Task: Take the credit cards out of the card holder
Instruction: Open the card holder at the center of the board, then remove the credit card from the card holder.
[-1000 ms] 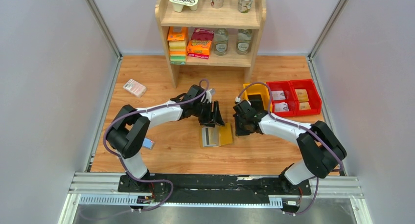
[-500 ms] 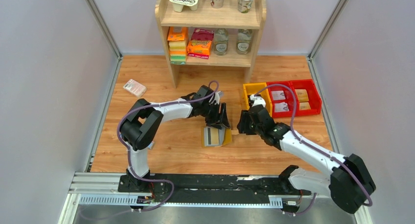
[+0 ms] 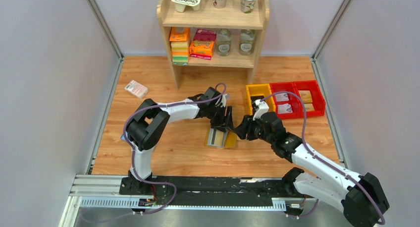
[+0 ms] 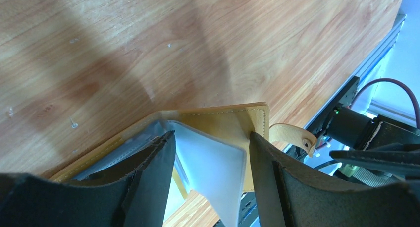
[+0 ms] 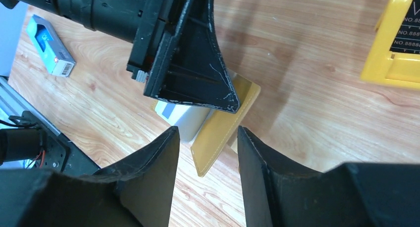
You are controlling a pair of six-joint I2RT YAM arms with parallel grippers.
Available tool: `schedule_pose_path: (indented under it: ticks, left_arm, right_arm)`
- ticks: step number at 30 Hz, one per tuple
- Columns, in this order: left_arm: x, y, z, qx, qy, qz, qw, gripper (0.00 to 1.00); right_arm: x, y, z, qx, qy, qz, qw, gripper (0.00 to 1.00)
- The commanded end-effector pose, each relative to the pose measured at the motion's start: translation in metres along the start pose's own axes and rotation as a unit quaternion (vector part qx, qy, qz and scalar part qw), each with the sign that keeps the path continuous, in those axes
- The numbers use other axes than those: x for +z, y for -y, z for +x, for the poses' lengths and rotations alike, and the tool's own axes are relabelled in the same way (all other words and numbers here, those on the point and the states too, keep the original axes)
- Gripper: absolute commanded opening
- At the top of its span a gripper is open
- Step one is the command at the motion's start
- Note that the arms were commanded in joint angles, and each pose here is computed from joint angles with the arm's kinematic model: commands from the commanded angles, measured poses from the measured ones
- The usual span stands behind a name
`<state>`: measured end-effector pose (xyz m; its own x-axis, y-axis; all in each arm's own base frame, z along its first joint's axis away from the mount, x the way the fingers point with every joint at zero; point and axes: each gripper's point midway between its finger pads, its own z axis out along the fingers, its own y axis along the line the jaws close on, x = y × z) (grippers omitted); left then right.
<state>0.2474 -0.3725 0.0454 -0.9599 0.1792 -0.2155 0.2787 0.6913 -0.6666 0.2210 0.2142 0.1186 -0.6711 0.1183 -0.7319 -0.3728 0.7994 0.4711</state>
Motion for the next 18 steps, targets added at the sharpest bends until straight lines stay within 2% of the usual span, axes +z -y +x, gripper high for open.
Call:
schedule_pose_path:
  ticks: [1,11,18]
  left_arm:
    - [-0.013,0.019,-0.012,0.026,0.021,0.002,0.999,0.64]
    - [-0.014,0.041,-0.006,0.039,0.008,0.019,0.999,0.65]
    - [-0.022,0.050,-0.003,0.049,0.008,0.012,0.999,0.65]
  right_arm:
    - [-0.005,-0.015,-0.016,-0.013,0.033,-0.034,0.999,0.49]
    - [-0.018,0.012,-0.026,-0.003,0.081,0.037,0.996,0.48]
    - [-0.021,0.019,-0.019,0.004,0.072,0.051,0.996,0.47]
